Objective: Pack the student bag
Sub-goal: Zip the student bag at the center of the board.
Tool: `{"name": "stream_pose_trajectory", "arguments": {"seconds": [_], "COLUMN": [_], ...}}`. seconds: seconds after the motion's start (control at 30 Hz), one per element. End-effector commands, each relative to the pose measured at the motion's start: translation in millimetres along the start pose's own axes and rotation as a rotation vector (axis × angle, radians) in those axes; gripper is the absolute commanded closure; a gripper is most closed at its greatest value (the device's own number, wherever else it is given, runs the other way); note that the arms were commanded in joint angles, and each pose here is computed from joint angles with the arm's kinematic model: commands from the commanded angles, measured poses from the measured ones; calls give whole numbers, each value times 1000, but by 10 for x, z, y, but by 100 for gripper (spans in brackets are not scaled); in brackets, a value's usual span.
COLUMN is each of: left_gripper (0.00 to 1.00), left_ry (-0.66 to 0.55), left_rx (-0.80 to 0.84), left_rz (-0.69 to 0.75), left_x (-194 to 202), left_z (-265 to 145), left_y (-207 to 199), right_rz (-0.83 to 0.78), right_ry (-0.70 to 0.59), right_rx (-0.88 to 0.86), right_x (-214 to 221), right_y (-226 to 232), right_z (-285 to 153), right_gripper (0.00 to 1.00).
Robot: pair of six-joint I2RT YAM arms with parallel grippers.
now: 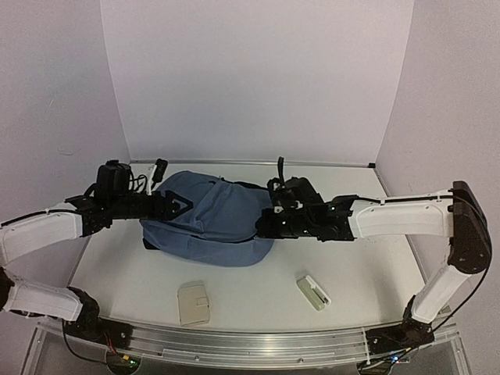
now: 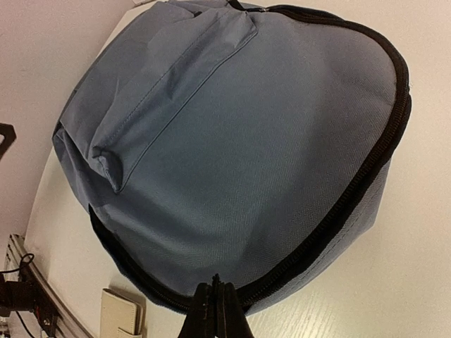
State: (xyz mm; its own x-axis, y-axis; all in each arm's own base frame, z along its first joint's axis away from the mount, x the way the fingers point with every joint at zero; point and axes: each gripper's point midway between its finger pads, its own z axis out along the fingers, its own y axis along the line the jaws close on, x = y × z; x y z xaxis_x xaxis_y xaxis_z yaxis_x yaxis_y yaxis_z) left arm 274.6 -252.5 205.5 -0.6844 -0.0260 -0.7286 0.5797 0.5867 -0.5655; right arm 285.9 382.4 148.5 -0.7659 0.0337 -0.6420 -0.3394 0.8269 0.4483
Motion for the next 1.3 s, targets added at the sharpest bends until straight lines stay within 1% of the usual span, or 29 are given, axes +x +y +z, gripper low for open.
{"name": "stream_pose_trajectory", "arguments": {"seconds": [0.0,0.2,0.33,0.47,0.73,0.9,1.07,1.27], "left_gripper": [26,26,27,30,45,54,64,80], "left_ry": [3,70,99,105,145,157,170,197], "left_rx": [135,199,199,164,133,121,110,107], "left_rz": [183,237,285,335,374,388,389,386], "left_x": [-10,150,290,371,520,577,628,700], "left_z": [375,757,925,1033,1274,1358,1410,1444], "left_y": [-415,-574,-660,-712,-739,-750,-733,-741], "right_rz": [48,86,108,122,130,132,137,146], "right_ry": [-48,-59,-56,-51,-46,-52,-53,-62], "right_rx": [-100,-132,-141,-150,-172,-180,-183,-178], "right_x": [-192,-239,-245,-241,-265,-299,-307,-335], "right_y": [154,102,41,11,48,71,68,41], "right_z": [-174,-210,-207,-187,-155,-170,-169,-180], "right_gripper": [100,100,100,100,100,100,100,100]}}
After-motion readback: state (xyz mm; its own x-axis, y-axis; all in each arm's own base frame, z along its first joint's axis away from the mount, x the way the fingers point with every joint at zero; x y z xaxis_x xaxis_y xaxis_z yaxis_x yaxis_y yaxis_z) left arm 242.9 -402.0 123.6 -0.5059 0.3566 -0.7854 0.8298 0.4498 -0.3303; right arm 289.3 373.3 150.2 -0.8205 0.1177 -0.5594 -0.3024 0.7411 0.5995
